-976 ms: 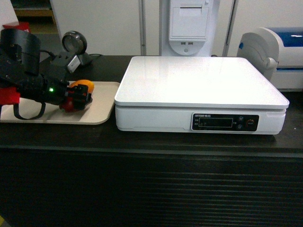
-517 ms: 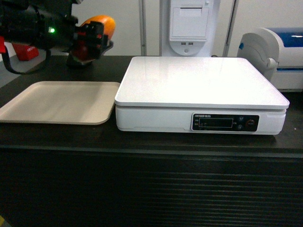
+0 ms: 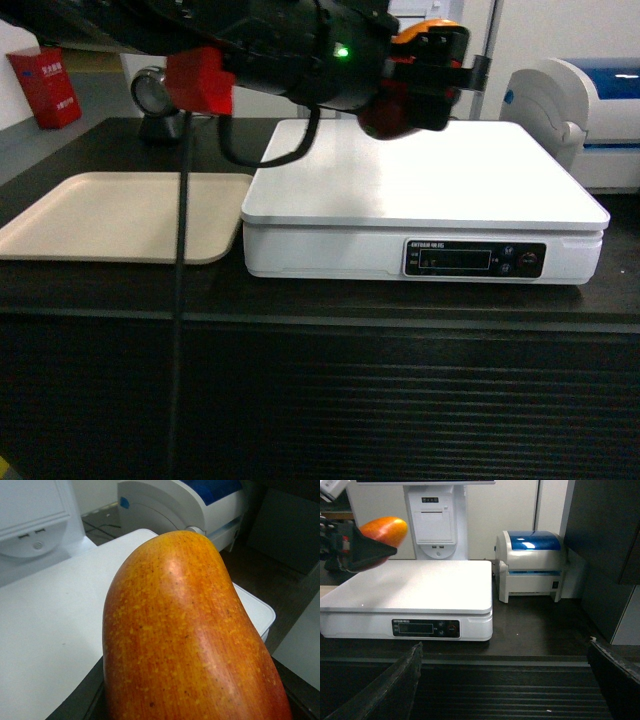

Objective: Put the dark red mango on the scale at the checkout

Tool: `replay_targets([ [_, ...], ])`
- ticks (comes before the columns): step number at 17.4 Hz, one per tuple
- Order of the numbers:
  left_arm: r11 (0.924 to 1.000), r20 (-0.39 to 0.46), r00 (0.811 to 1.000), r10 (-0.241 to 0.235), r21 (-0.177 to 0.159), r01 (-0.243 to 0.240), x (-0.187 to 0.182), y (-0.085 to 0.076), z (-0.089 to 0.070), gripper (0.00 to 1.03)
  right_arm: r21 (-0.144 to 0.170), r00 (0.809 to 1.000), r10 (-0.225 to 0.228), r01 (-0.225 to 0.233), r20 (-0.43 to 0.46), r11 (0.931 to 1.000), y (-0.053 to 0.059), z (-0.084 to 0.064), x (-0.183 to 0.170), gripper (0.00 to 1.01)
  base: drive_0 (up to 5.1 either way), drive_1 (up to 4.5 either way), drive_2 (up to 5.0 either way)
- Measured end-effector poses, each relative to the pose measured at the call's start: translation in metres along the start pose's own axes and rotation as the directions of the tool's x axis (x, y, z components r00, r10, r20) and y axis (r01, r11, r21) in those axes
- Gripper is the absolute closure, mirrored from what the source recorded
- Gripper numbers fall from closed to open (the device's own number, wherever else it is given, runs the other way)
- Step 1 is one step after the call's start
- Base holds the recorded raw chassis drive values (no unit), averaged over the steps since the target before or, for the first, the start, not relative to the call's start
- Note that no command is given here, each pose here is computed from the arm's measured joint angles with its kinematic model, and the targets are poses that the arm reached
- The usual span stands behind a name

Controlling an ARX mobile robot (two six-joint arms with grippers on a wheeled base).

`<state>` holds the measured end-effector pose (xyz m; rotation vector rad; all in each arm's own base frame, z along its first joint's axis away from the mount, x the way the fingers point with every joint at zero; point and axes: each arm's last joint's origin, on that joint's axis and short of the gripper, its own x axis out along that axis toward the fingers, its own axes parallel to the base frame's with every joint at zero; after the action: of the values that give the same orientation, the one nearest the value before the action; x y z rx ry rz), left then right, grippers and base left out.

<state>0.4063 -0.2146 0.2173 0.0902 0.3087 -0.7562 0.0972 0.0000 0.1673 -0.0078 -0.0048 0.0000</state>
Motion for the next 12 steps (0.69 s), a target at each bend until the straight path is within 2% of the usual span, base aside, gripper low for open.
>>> replay_targets([
  [1, 0.9999, -0.013, 1.0, -0.001, -0.011, 0.001, 0.011, -0.005, -0.002, 0.4, 0.0, 1.0, 0.0, 0.0, 0.0, 1.0, 0.0, 0.0, 0.0, 0.03, 0.0, 0.0, 0.0],
  [2, 0.9993, -0.042, 0.999, -0.002, -0.037, 0.0, 0.022, -0.006, -0.006, 0.4, 0.0, 1.0, 0.0, 0.0, 0.0, 1.0, 0.0, 0.0, 0.0, 0.03, 0.0, 0.0, 0.0],
  [4, 0.9942, -0.097, 0.995, 0.029, -0.1, -0.039, 0.044, -0.004, -0.015, 0.4, 0.0, 1.0, 0.0, 0.0, 0.0, 1.0, 0.0, 0.0, 0.0, 0.03, 0.0, 0.0, 0.0],
  [6, 0.9857, -0.136, 0.989, 0.053, -0.152, -0.074, 0.062, -0.001, -0.017, 0.4, 0.0, 1.0, 0.0, 0.0, 0.0, 1.0, 0.0, 0.0, 0.0, 0.03, 0.0, 0.0, 0.0],
  [9, 0.9701, -0.164, 0.985, 0.058, -0.224, -0.094, 0.085, -0.009, -0.011, 0.4, 0.0, 1.0, 0.0, 0.0, 0.0, 1.0, 0.0, 0.0, 0.0, 0.03, 0.0, 0.0, 0.0],
  [10, 0.9638, -0.171, 0.983, 0.062, -0.245, -0.104, 0.091, -0.01, -0.009, 0.4, 0.0, 1.0, 0.0, 0.0, 0.0, 1.0, 0.0, 0.0, 0.0, 0.03, 0.0, 0.0, 0.0],
  [11, 0.9502, -0.193, 0.978, 0.084, -0.28, -0.137, 0.101, -0.014, -0.005, 0.4, 0.0, 1.0, 0.0, 0.0, 0.0, 1.0, 0.0, 0.0, 0.0, 0.03, 0.0, 0.0, 0.0],
  [12, 0.9276, -0.235, 0.966, 0.103, -0.328, -0.179, 0.111, -0.013, -0.007, 0.41, 0.0, 1.0, 0.0, 0.0, 0.0, 1.0, 0.0, 0.0, 0.0, 0.03, 0.0, 0.0, 0.0],
])
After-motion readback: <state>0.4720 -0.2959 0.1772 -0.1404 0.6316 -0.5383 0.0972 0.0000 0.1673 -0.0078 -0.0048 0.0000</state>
